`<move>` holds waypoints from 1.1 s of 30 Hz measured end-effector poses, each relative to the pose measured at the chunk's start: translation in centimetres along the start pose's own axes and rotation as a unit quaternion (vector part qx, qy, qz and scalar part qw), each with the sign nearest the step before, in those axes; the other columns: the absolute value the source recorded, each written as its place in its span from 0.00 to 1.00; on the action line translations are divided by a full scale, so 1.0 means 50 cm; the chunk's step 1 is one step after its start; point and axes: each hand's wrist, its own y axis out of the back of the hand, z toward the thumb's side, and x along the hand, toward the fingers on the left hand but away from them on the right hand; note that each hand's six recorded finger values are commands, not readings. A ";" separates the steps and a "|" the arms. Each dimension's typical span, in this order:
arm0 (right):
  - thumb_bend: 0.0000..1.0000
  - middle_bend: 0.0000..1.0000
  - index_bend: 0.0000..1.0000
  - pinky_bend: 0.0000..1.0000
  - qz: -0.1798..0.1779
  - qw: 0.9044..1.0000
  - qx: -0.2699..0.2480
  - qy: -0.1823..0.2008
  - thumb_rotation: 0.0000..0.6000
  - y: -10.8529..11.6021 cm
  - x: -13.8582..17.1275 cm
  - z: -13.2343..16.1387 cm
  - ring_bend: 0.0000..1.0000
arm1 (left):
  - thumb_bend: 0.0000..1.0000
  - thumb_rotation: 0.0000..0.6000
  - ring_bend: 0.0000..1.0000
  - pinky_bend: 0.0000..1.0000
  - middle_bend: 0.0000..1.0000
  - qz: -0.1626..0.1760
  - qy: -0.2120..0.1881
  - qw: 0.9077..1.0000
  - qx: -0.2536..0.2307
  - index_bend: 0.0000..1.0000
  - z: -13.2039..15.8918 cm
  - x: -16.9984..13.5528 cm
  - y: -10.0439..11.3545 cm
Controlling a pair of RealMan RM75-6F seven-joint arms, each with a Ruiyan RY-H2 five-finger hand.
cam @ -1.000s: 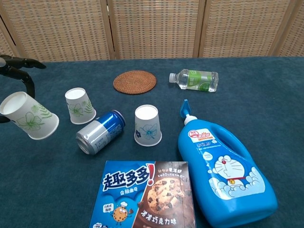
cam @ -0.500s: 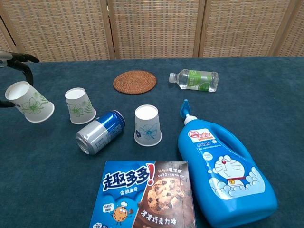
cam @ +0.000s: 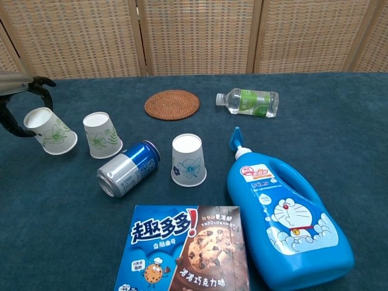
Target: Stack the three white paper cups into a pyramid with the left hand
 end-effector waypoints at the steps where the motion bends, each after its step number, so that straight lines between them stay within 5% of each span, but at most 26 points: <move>1: 0.11 0.00 0.03 0.00 0.001 1.000 0.000 -0.001 1.00 -0.001 -0.001 -0.001 0.00 | 0.29 1.00 0.00 0.00 0.00 -0.001 0.001 1.000 -0.002 0.39 0.002 0.005 -0.001; 15: 0.11 0.00 0.03 0.00 0.005 1.000 0.000 -0.005 1.00 -0.005 -0.006 -0.006 0.00 | 0.29 1.00 0.00 0.00 0.00 -0.005 0.002 1.000 -0.030 0.37 0.031 0.040 0.001; 26: 0.11 0.00 0.03 0.00 0.003 1.000 -0.003 -0.004 1.00 -0.003 -0.005 -0.005 0.00 | 0.26 1.00 0.00 0.00 0.00 -0.017 0.010 1.000 -0.023 0.17 0.025 0.039 -0.012; 33: 0.11 0.00 0.03 0.00 0.004 1.000 -0.002 -0.004 1.00 -0.004 -0.004 -0.005 0.00 | 0.26 1.00 0.00 0.00 0.00 -0.010 0.017 0.999 -0.033 0.15 0.015 0.035 -0.005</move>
